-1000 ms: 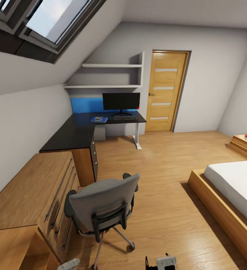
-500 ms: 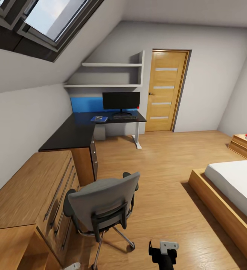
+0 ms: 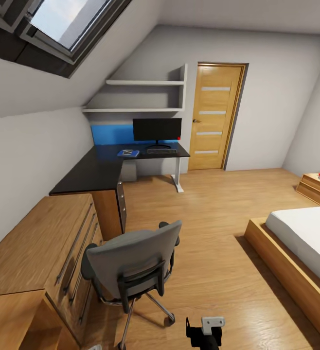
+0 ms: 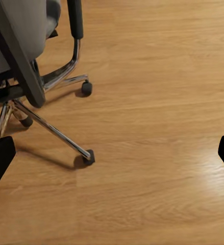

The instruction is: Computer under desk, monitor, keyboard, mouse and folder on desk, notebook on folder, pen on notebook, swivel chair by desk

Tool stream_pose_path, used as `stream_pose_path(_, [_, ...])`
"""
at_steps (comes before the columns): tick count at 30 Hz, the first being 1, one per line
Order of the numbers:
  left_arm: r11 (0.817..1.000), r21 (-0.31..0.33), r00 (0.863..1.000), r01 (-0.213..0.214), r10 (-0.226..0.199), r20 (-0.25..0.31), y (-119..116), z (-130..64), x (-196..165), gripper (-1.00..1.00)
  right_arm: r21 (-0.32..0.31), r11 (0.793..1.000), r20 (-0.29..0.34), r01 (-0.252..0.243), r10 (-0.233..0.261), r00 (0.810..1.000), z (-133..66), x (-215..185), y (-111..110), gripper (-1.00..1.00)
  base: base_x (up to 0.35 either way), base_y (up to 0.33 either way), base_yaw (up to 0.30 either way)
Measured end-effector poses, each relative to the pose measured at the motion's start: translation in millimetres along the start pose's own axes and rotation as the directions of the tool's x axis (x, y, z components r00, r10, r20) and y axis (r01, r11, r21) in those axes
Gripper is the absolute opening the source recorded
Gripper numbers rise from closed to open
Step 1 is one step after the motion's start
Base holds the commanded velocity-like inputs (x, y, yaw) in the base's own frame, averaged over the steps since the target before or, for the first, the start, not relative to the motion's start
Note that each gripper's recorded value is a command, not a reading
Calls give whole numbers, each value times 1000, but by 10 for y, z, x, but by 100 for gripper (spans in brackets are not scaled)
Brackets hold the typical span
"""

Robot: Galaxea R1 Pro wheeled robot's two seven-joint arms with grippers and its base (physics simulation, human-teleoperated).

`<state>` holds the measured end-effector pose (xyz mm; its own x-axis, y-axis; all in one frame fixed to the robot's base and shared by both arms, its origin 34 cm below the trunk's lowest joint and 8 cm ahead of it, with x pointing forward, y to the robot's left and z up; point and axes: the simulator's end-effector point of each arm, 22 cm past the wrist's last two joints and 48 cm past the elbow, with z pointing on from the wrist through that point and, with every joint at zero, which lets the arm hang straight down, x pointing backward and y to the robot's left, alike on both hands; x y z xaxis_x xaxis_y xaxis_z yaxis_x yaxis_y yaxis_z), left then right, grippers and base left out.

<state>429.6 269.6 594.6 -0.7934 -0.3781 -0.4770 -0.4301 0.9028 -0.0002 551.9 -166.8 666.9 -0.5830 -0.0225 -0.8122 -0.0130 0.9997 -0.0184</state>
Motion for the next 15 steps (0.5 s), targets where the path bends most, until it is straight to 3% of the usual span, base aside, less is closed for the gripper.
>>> stream_pose_path(7, [1000, -2, 1000, -1, 1, -1, 7, 85, 45, 100, 9, 1000, -18, 8, -8, 1000, 49, 141, -74, 100, 0, 0, 0])
stream_pose_path(15, [1000, -8, 1000, -5, 4, -17, 33, 183, 169, 100, 46, 998, -93, 42, -38, 995, -31, 615, -349, 100, 0, 0, 0])
